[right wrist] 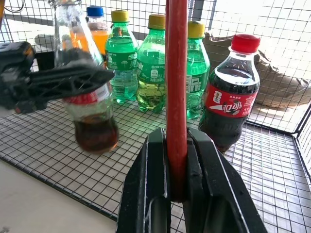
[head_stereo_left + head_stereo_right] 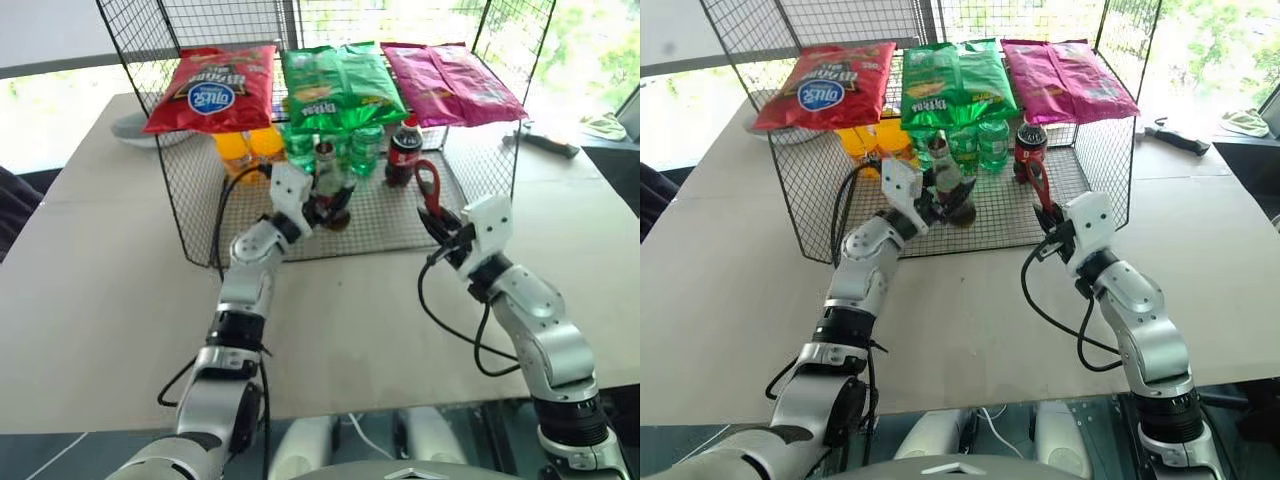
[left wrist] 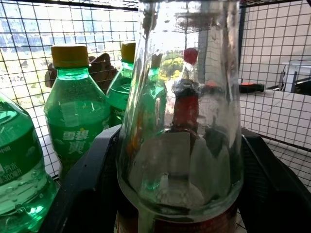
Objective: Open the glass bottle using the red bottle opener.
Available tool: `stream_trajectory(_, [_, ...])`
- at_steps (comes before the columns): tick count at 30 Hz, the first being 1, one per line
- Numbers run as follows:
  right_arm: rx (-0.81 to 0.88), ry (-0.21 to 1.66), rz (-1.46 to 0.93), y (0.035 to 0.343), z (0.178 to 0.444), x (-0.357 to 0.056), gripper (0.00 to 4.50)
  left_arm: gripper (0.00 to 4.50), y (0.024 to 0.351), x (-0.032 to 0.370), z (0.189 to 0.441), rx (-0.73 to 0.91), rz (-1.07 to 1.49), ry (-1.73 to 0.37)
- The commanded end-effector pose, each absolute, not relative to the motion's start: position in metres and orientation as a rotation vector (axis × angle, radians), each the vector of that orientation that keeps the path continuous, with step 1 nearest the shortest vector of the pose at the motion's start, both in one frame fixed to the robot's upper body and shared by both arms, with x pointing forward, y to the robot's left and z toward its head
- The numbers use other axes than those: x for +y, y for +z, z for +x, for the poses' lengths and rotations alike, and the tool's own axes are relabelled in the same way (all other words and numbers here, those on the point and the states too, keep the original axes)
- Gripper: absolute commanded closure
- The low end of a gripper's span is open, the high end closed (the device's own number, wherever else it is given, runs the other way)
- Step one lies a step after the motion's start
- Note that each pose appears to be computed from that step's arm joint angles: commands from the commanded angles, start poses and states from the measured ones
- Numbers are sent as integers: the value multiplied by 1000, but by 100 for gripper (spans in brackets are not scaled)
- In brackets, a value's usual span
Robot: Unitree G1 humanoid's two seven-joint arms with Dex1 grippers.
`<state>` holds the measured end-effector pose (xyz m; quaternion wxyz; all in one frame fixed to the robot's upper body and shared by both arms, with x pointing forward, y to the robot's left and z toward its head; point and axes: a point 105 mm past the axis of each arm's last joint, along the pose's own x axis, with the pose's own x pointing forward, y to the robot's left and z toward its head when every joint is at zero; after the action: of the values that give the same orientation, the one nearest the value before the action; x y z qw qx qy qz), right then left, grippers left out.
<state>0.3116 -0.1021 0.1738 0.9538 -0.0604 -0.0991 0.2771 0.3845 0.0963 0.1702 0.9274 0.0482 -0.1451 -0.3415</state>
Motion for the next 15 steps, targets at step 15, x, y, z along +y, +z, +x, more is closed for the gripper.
stream_trajectory(15, [-281, 556, -140, 194, 310, -110, 450, 205, 158, 77, 316, -294, 120, -937])
